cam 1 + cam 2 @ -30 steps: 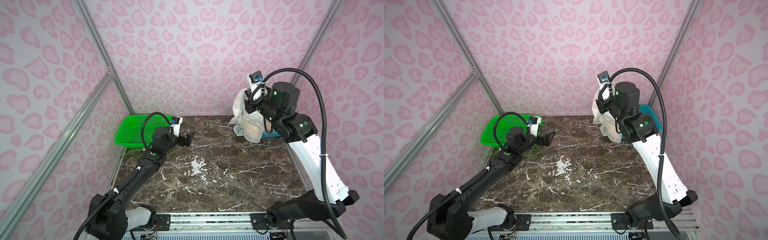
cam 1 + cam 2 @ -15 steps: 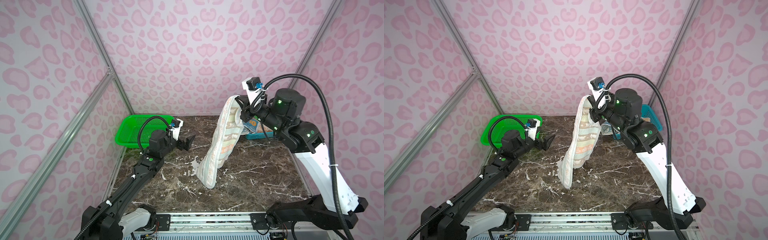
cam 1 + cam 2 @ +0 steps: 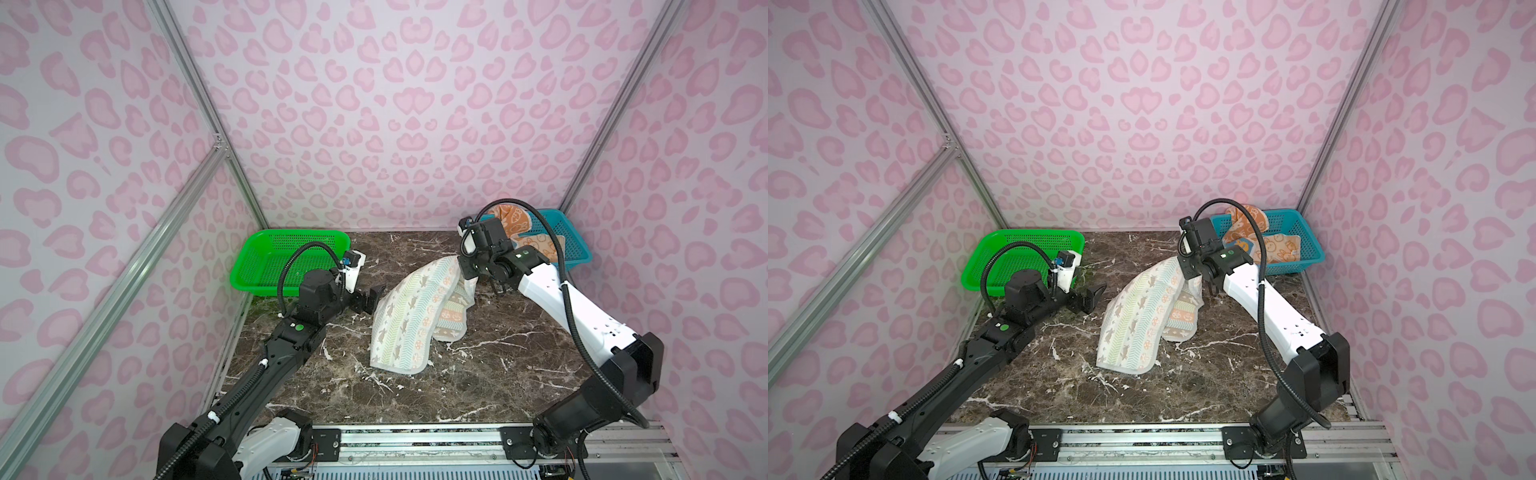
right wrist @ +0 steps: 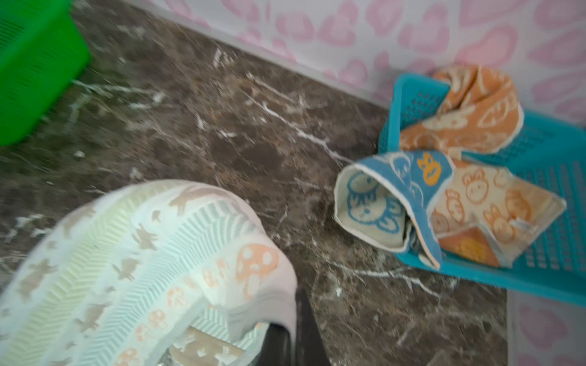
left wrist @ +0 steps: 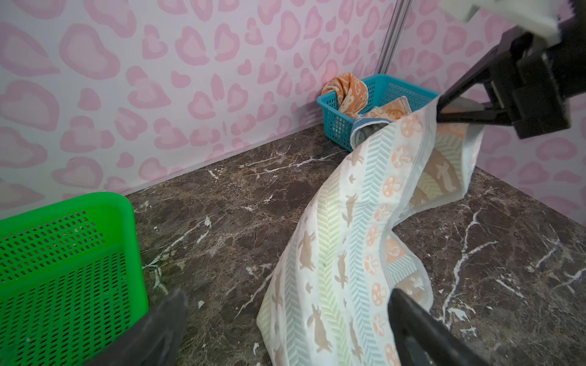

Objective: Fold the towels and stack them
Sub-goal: 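Lift the towel out and lay it on the table with the right gripper, then regrasp the towel edge with the right gripper while the left gripper reaches toward it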

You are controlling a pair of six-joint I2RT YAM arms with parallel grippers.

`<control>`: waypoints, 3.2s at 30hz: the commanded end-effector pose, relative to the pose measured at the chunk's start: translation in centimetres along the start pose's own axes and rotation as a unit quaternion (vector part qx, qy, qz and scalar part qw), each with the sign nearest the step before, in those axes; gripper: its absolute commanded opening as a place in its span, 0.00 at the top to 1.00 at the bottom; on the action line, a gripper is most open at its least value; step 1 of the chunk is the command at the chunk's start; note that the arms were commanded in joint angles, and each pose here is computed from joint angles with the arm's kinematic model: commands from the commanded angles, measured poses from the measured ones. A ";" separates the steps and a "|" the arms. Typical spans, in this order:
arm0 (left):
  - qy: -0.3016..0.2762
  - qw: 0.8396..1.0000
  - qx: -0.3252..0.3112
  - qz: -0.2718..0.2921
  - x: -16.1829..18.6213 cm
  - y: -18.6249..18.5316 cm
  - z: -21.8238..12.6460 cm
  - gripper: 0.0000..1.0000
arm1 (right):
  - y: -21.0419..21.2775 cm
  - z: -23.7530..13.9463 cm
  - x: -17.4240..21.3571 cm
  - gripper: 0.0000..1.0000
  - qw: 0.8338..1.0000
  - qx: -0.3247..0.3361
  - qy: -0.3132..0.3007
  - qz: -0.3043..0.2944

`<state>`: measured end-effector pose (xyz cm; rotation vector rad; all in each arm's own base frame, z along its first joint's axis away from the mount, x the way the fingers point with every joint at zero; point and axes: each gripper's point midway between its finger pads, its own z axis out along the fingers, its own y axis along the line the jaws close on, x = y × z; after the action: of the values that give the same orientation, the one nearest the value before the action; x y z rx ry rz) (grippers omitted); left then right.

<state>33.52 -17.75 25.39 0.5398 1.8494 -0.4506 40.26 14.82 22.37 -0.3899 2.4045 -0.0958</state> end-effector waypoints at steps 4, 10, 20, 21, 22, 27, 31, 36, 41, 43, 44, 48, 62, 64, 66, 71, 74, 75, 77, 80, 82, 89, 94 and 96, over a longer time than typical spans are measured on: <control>0.013 0.999 -0.040 -0.018 0.5 1.6 0.8 0.01 | 0.7 0.2 3.4 0.50 0.998 0.021 0.034 -0.042; 0.003 0.996 -0.070 -0.062 0.1 3.4 1.1 0.02 | 7.1 -3.7 3.9 0.31 0.985 -0.085 -0.038 -0.148; 0.004 0.988 -0.113 -0.102 0.9 6.7 -0.3 0.02 | 17.6 -3.5 13.3 0.37 0.943 -0.221 0.007 -0.247; 0.003 0.988 -0.118 -0.104 0.9 7.0 -0.7 0.02 | 18.7 -3.2 14.4 0.39 0.938 -0.233 0.018 -0.257; 0.002 0.987 -0.121 -0.105 1.0 7.3 -1.0 0.02 | 19.6 -2.8 15.3 0.40 0.933 -0.239 0.028 -0.266; -0.004 0.983 -0.145 -0.111 1.4 8.7 -2.8 0.02 | 23.3 -0.6 19.6 0.41 0.913 -0.257 0.076 -0.307; -0.006 0.981 -0.159 -0.111 1.9 9.6 -4.0 0.02 | 24.8 0.7 21.7 0.41 0.903 -0.255 0.098 -0.332; -0.001 0.981 -0.165 -0.106 2.4 10.0 -4.5 0.03 | 24.6 2.5 23.7 0.40 0.900 -0.233 0.139 -0.342; 0.002 0.981 -0.158 -0.109 2.6 10.0 -4.2 0.03 | 24.0 4.1 24.6 0.49 0.897 -0.198 0.171 -0.356; 0.006 0.982 -0.154 -0.109 2.7 9.9 -4.1 0.03 | 23.6 4.4 24.9 0.59 0.895 -0.187 0.176 -0.363; 0.007 0.982 -0.154 -0.109 2.7 9.9 -4.2 0.03 | 23.5 4.4 24.8 0.64 0.895 -0.184 0.176 -0.366; 0.006 0.983 -0.150 -0.104 2.6 9.7 -4.2 0.03 | 23.4 4.0 23.9 0.93 0.899 -0.184 0.159 -0.365; 0.008 0.999 -0.027 -0.038 3.4 4.1 -2.5 0.02 | 20.0 -1.3 9.6 1.00 0.950 -0.237 0.039 -0.199; 0.006 1.000 -0.005 -0.020 3.3 2.5 -2.1 0.03 | 19.0 -1.8 7.5 1.00 0.956 -0.234 0.028 -0.176; 0.007 1.000 0.013 -0.013 3.4 1.2 -1.7 0.03 | 18.1 -2.2 5.5 1.00 0.962 -0.226 0.014 -0.155; 0.009 0.999 0.034 -0.020 3.8 -1.1 -1.1 0.03 | 15.5 -2.0 2.3 1.00 0.980 -0.176 0.001 -0.094; 0.006 0.999 0.030 -0.028 4.3 -2.3 -0.9 0.03 | 14.9 -2.7 -0.3 1.00 0.984 -0.167 -0.023 -0.055; 0.006 0.999 0.029 -0.035 4.5 -2.7 -0.7 0.03 | 14.8 -2.7 -0.8 1.00 0.985 -0.167 -0.030 -0.044; 0.005 0.998 0.033 -0.047 5.0 -3.7 -0.4 0.03 | 14.7 -2.7 -1.5 1.00 0.985 -0.166 -0.041 -0.021; -0.011 0.997 0.030 -0.074 5.4 -4.4 0.0 0.03 | 14.4 -2.5 -2.3 1.00 0.983 -0.177 -0.049 0.013; -0.011 0.996 0.022 -0.087 5.8 -4.5 0.4 0.03 | 14.1 -2.4 -2.6 1.00 0.982 -0.181 -0.052 0.032; 0.011 0.993 0.022 -0.113 7.4 -6.2 3.1 0.02 | 12.7 -2.6 -4.3 1.00 0.978 -0.180 -0.076 0.079; 0.029 0.991 0.019 -0.129 8.5 -7.3 5.4 0.02 | 13.0 -2.5 -5.0 1.00 0.973 -0.192 -0.085 0.094; 0.044 0.989 -0.005 -0.138 9.4 -6.9 6.4 0.01 | 12.7 -2.4 -5.0 1.00 0.973 -0.189 -0.086 0.100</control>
<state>30.23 -25.30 13.85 0.3977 2.0545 -0.6221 38.45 28.00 24.63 -0.3493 2.3015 0.4408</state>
